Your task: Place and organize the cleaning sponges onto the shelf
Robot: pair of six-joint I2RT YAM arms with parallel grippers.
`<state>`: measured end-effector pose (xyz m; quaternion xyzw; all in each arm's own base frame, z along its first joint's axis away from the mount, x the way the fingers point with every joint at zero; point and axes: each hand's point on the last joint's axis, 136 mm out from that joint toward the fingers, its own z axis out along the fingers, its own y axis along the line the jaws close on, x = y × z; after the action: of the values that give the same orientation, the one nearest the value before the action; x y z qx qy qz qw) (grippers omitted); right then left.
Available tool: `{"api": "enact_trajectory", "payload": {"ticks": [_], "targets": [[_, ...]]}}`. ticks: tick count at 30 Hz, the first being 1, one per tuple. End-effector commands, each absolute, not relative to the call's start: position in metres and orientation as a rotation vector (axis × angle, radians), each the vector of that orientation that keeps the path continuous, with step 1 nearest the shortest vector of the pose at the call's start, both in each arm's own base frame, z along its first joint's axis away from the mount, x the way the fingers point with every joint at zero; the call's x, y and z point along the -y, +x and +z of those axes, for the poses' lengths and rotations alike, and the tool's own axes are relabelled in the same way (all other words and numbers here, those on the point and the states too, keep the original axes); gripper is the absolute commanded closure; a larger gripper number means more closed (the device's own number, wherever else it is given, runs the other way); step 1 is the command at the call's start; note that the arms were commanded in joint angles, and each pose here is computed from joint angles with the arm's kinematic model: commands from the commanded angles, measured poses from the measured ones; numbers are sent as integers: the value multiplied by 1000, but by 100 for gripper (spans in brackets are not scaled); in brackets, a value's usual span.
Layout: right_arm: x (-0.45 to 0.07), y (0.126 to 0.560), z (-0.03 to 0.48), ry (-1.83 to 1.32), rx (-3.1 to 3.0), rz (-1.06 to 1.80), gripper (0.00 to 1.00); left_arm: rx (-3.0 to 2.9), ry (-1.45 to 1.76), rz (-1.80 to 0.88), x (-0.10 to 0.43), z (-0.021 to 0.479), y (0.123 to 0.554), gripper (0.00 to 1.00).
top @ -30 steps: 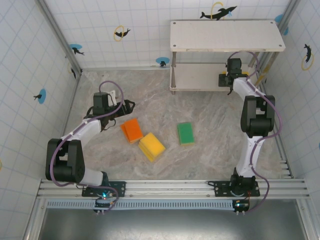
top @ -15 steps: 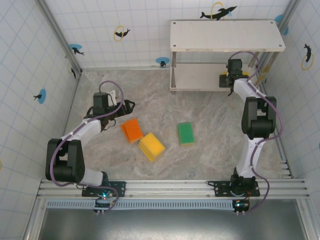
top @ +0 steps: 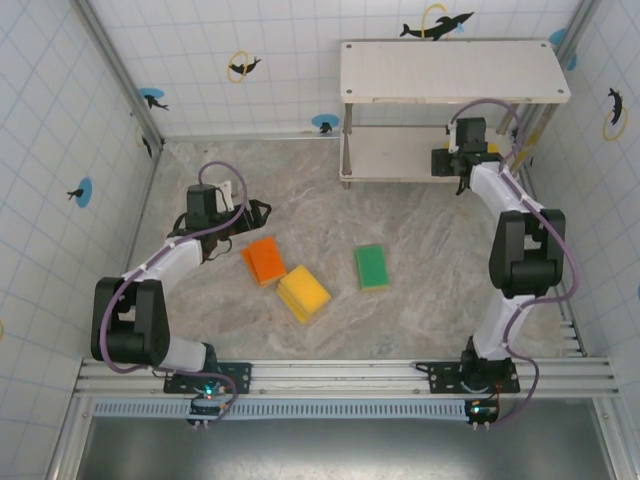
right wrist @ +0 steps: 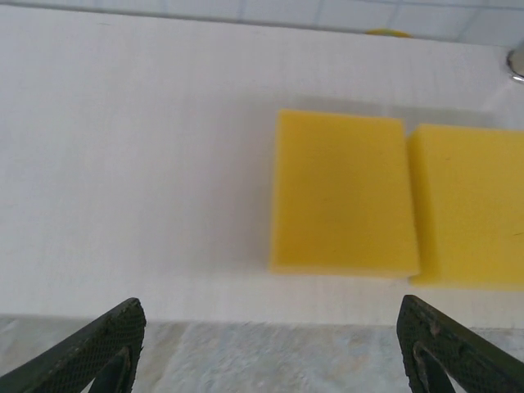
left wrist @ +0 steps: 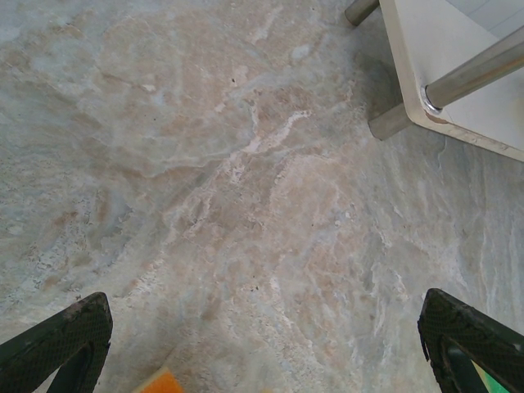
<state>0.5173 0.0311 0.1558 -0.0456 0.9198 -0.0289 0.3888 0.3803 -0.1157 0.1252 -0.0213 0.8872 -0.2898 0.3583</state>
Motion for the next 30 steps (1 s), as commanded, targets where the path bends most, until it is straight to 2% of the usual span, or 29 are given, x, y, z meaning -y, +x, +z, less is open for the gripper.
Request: {"api": "enact_trajectory", "payload": {"ticks": [1,5,7,8,17,30], "targets": [[-61,490,171,-216,-2341,33,17,-2234,-39,-787,121,149,383,2],[-93,465,184,-295,-2339,148,14,-2226,-52,-799,122,156,380,2],[-110,453,190,-341,-2340,196,4,-2222,-68,-798,120,159,379,2],[-117,447,192,-360,-2339,210,3,-2221,-78,-798,119,161,378,2],[-195,398,203,-512,-2289,448,0,-2212,-149,-800,114,174,370,2],[-309,312,167,-767,-2278,756,0,-2241,-196,-742,103,181,349,2]]}}
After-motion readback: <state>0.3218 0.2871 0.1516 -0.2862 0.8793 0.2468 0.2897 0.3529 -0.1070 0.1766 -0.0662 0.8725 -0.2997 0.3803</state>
